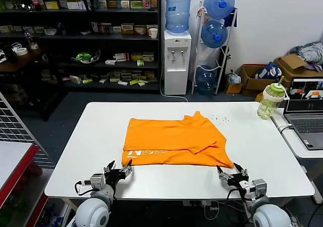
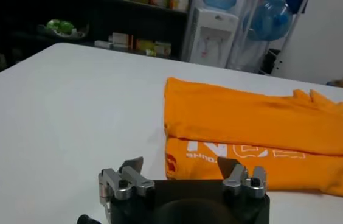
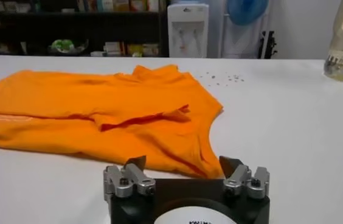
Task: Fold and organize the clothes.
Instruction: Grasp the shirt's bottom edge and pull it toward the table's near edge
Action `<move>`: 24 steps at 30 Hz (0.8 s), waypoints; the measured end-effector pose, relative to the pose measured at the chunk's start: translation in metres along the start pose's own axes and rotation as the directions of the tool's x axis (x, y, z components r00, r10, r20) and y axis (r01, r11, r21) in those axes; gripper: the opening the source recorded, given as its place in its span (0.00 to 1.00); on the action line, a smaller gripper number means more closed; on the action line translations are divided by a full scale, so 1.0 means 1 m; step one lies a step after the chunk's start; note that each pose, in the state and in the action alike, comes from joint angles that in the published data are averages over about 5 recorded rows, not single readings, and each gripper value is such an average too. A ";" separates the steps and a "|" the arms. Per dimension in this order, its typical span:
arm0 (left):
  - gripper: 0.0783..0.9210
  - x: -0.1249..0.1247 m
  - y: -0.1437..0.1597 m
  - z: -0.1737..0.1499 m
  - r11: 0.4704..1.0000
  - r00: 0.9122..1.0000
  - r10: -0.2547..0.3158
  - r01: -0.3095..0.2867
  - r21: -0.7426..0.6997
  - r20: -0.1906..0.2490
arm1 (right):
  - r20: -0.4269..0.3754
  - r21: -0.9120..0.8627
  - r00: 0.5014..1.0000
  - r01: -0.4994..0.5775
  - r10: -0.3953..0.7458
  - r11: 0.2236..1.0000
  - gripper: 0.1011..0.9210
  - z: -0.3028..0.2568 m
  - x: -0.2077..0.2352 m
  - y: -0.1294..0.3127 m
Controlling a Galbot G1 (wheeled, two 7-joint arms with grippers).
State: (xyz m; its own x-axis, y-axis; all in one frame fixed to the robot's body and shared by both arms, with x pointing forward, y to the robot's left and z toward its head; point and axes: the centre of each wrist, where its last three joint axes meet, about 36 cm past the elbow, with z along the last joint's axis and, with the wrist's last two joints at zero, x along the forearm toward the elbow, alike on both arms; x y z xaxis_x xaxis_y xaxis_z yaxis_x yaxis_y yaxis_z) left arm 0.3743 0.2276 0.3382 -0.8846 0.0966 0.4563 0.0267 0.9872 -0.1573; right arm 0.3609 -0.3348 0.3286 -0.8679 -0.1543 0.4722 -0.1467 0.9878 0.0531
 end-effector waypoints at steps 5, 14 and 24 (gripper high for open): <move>0.66 -0.004 0.000 0.001 1.000 1.000 -0.003 0.003 -0.003 0.006 | 0.001 -0.003 1.000 0.004 -0.004 1.000 0.48 -0.001 -0.003 -0.004; 0.35 -0.005 -0.003 0.007 1.000 1.000 -0.002 0.002 -0.003 -0.006 | -0.010 -0.014 1.000 -0.007 0.007 1.000 0.17 0.000 -0.003 -0.011; 0.03 -0.005 -0.006 0.006 1.000 1.000 -0.006 0.006 0.005 -0.003 | -0.004 -0.033 1.000 -0.007 0.007 0.999 0.03 -0.002 0.002 -0.011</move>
State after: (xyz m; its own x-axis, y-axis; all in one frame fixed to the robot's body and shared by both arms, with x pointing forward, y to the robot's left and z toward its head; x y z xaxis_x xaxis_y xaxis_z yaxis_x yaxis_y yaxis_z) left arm 0.3758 0.2201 0.3316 -0.8835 0.0909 0.4595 0.0191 0.9872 -0.1586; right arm 0.3617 -0.3463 0.3311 -0.8669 -0.1469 0.4763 -0.1242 0.9891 0.0790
